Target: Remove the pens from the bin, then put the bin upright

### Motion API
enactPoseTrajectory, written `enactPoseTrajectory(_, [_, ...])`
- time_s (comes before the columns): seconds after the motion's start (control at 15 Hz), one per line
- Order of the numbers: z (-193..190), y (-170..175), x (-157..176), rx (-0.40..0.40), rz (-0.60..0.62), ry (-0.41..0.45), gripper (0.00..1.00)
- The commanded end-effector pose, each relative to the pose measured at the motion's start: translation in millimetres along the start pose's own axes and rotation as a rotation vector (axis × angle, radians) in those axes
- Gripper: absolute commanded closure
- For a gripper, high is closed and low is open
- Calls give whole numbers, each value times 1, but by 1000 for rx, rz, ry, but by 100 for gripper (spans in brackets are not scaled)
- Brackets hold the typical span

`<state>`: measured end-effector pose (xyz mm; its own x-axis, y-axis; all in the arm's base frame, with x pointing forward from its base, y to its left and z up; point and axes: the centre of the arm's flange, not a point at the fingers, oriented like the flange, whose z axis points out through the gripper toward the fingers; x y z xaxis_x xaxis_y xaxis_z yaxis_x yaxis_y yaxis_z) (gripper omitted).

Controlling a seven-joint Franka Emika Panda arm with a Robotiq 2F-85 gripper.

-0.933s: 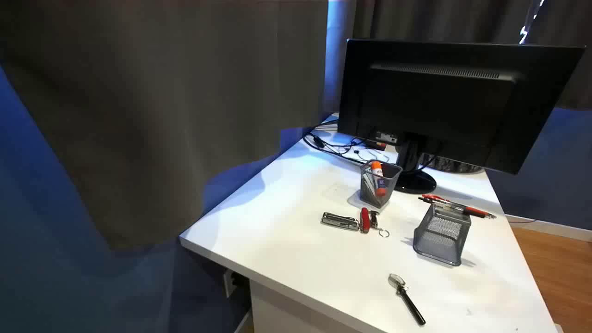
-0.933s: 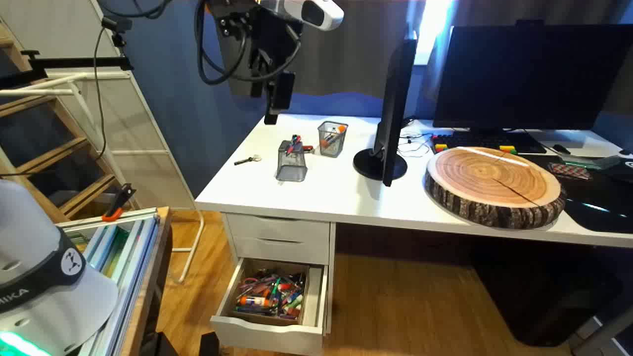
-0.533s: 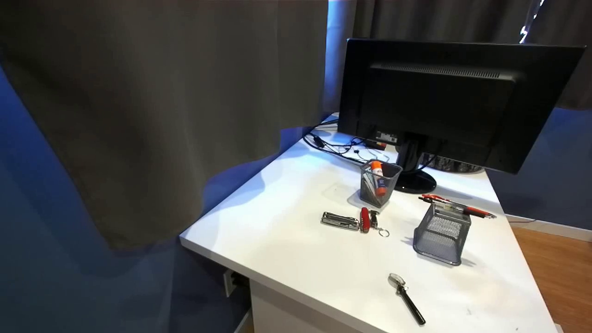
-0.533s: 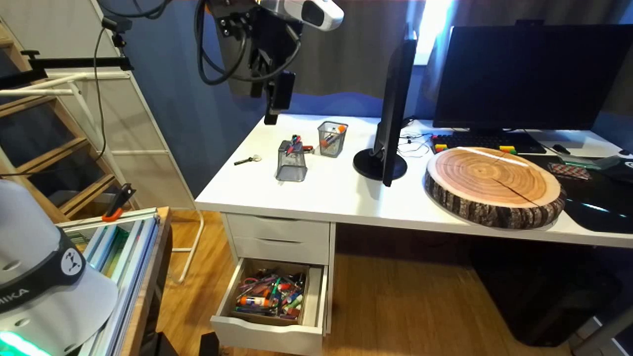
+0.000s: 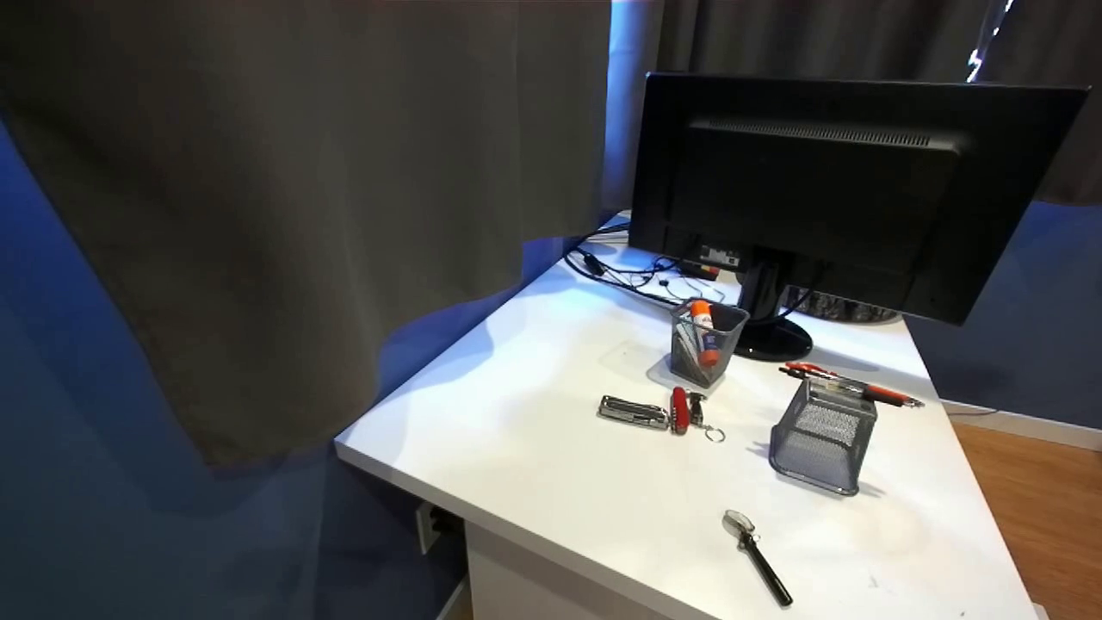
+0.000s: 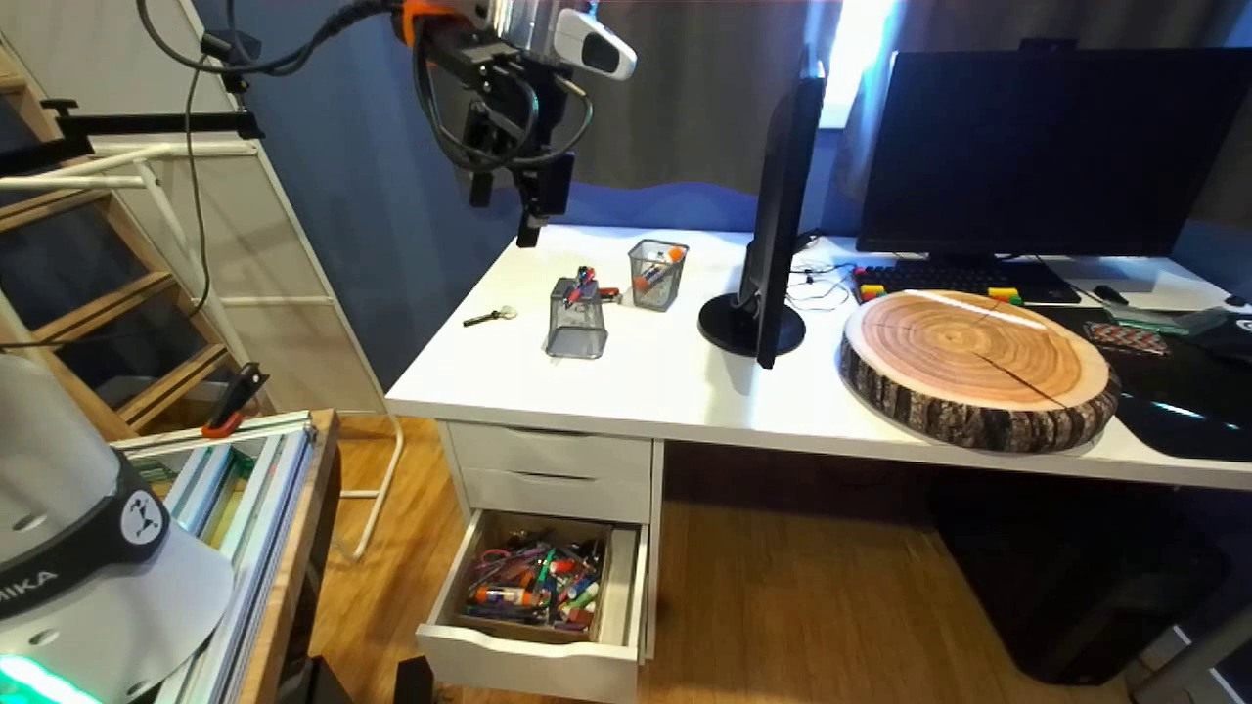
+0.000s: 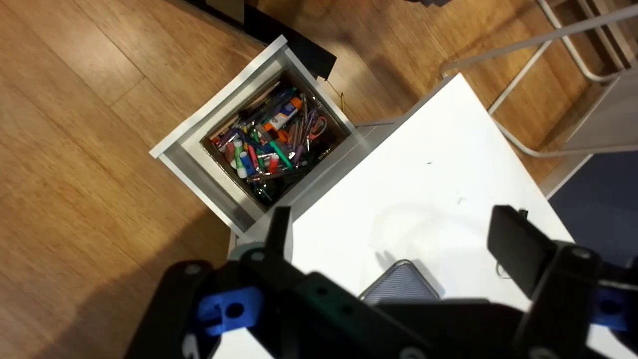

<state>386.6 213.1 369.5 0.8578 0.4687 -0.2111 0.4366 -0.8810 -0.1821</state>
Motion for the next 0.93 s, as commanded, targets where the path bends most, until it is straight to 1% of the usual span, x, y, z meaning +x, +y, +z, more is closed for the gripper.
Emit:
enactPoseTrajectory(0.0, [15, -45, 49, -79, -184, -34, 0])
enactPoseTrajectory(0.2, [27, -79, 77, -149, -330, -54, 0])
enactPoseTrajectory(0.4, [34, -100, 101, -219, -476, -60, 0])
enactPoseTrajectory(0.53, [40, -108, 116, -246, -577, -55, 0])
enactPoseTrajectory(0.67, [45, -117, 130, -240, -681, -38, 0])
enactPoseTrajectory(0.8, [53, -123, 143, -207, -782, -39, 0])
enactPoseTrajectory(0.87, [48, -117, 119, -217, -687, -36, 0])
